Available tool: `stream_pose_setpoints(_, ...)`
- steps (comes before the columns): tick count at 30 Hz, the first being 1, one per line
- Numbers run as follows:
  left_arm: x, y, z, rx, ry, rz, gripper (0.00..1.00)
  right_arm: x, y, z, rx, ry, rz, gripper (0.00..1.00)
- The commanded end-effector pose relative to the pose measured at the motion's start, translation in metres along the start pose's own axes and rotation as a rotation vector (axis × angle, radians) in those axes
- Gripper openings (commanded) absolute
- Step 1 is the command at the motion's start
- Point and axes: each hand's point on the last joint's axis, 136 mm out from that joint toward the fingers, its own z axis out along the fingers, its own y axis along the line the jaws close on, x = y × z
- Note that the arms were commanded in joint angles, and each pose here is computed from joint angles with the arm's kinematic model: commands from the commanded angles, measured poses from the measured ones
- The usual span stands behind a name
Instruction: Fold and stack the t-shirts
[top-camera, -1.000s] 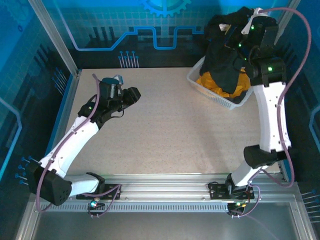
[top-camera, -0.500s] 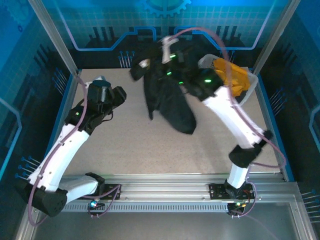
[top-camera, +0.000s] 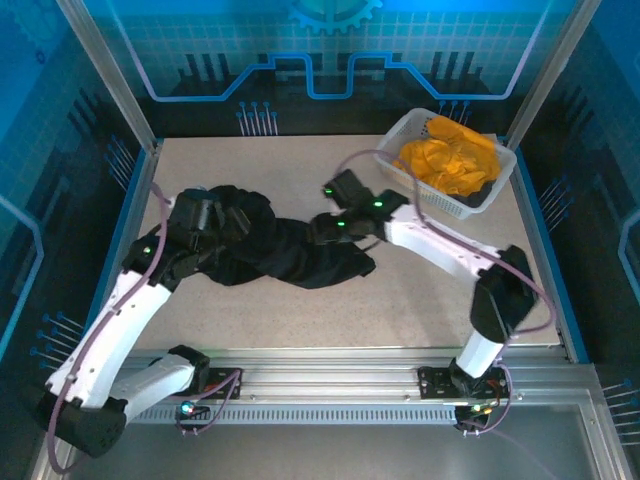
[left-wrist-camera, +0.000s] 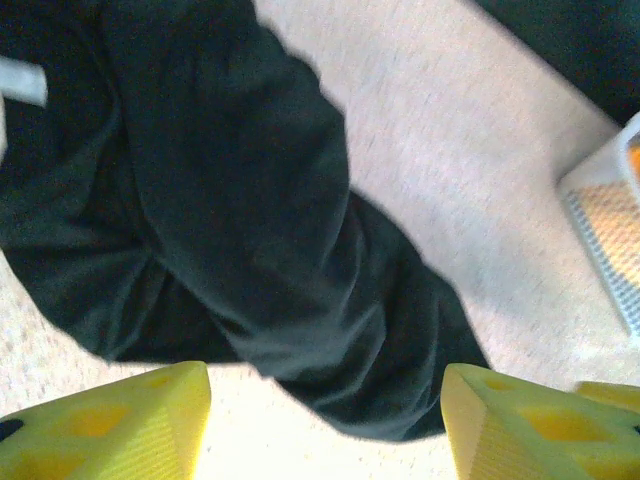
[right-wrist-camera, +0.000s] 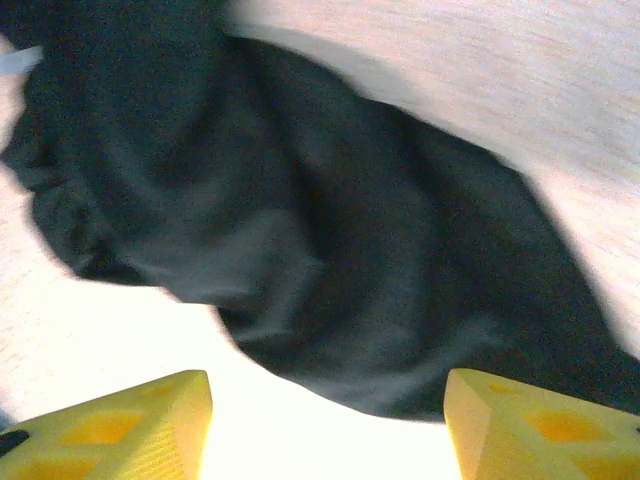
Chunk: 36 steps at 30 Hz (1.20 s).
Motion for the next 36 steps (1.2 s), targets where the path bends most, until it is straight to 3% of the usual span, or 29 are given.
stream_pose_setpoints(1, 0.033, 0.003, 0.024, 0.007, 0.142, -0.077, 0.64, -0.012, -0.054, -0.007, 0.025, -0.065, 0.219, 0.62)
stream_pose_setpoints(4, 0.042, 0.007, 0.039, -0.002, 0.164, -0.132, 0.62, -0.045, -0.079, -0.001, 0.053, -0.112, 0.247, 0.58)
stream_pose_setpoints(8, 0.046, 0.004, 0.047, 0.009, 0.181, -0.158, 0.61, -0.096, -0.080, 0.037, 0.119, -0.119, 0.242, 0.55)
stream_pose_setpoints(13, 0.037, 0.004, 0.034, 0.017, 0.148, -0.135, 0.61, -0.149, -0.108, 0.096, 0.224, -0.167, 0.384, 0.52)
stream_pose_setpoints(17, 0.032, 0.009, 0.018, 0.027, 0.123, -0.124, 0.61, -0.182, -0.149, 0.119, 0.254, -0.225, 0.516, 0.48)
stream_pose_setpoints(21, 0.039, 0.031, 0.008, -0.011, 0.145, -0.130, 0.60, -0.212, -0.197, 0.104, 0.280, -0.312, 0.581, 0.47)
stream_pose_setpoints(25, 0.054, 0.047, 0.016, -0.029, 0.214, -0.152, 0.61, -0.218, -0.236, 0.084, 0.305, -0.331, 0.641, 0.45)
stream_pose_setpoints(36, 0.045, 0.028, 0.086, 0.015, 0.288, -0.204, 0.70, -0.215, -0.270, 0.035, 0.276, -0.399, 0.757, 0.44)
